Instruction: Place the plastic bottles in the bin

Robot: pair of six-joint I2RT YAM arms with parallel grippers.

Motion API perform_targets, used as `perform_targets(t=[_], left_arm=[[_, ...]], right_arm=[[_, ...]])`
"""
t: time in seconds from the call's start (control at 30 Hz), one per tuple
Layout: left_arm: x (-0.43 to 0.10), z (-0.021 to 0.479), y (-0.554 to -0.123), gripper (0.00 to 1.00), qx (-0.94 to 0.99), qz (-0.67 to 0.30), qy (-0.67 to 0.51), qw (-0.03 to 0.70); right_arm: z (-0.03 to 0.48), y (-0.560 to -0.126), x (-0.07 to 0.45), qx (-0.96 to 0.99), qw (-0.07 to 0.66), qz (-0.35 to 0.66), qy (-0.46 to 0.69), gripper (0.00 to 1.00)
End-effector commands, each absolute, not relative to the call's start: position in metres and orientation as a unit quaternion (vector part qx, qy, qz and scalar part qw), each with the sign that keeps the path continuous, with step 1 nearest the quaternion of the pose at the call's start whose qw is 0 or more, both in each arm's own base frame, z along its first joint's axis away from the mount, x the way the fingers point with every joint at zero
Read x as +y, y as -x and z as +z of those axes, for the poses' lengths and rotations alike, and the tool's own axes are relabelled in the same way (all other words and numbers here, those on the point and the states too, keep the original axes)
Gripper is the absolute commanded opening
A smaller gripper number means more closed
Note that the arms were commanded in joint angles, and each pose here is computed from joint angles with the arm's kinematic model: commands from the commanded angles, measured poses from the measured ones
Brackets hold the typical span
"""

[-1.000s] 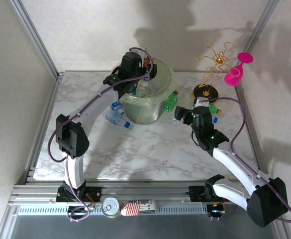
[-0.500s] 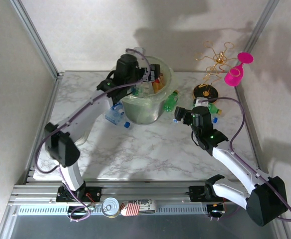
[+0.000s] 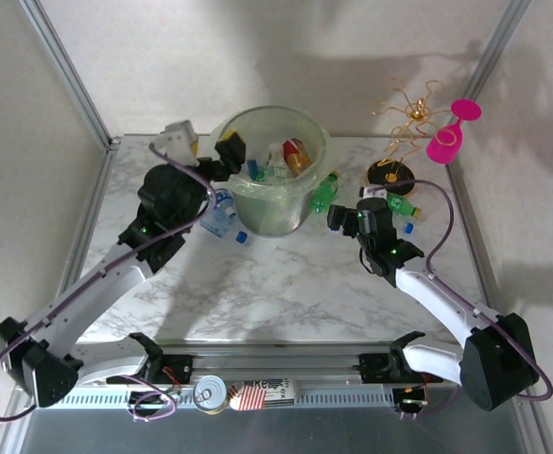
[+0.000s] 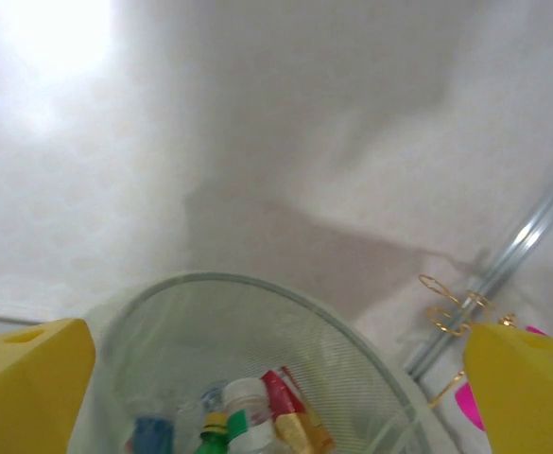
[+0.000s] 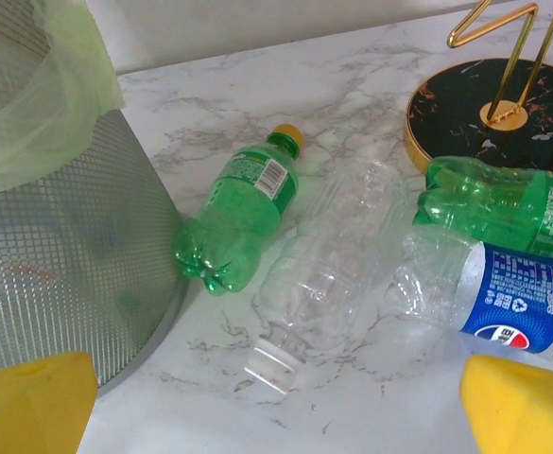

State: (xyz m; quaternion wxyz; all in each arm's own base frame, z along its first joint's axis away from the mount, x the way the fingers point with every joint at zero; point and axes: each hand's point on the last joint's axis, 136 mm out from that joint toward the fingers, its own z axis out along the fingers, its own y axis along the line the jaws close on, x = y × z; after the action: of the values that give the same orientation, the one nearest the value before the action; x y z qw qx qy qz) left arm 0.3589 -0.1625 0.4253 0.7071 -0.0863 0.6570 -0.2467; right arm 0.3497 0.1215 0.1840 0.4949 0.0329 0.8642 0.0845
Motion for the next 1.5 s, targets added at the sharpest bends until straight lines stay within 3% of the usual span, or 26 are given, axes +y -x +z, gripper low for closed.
perform_targets(t=[0.0, 0.17, 0.43, 0.93, 1.47], left_arm=[[-0.128, 0.417, -0.347, 1.0, 0.629, -0.241, 0.156, 0.723], [-0.1, 0.374, -0.33, 1.0, 0.634, -0.23, 0.206, 0.709], [-0.082, 0.312, -0.32, 1.0, 0.648, -0.237, 0.259, 0.676], [-0.066, 0.298, -0.309, 1.0, 0.648, -0.221, 0.278, 0.674], [-0.046, 0.292, -0.297, 1.0, 0.631, -0.216, 0.305, 0.679]], right_arm=[[0.205, -0.366, 0.118, 0.853, 0.517, 0.069, -0.021, 0.99], [0.199, -0.384, 0.106, 0.865, 0.501, 0.04, -0.002, 0.99], [0.166, -0.414, 0.109, 0.897, 0.434, 0.078, -0.027, 0.97], [0.103, -0.493, 0.113, 0.923, 0.363, 0.07, -0.108, 0.82], [0.062, -0.486, 0.098, 0.932, 0.331, 0.034, -0.141, 0.73]])
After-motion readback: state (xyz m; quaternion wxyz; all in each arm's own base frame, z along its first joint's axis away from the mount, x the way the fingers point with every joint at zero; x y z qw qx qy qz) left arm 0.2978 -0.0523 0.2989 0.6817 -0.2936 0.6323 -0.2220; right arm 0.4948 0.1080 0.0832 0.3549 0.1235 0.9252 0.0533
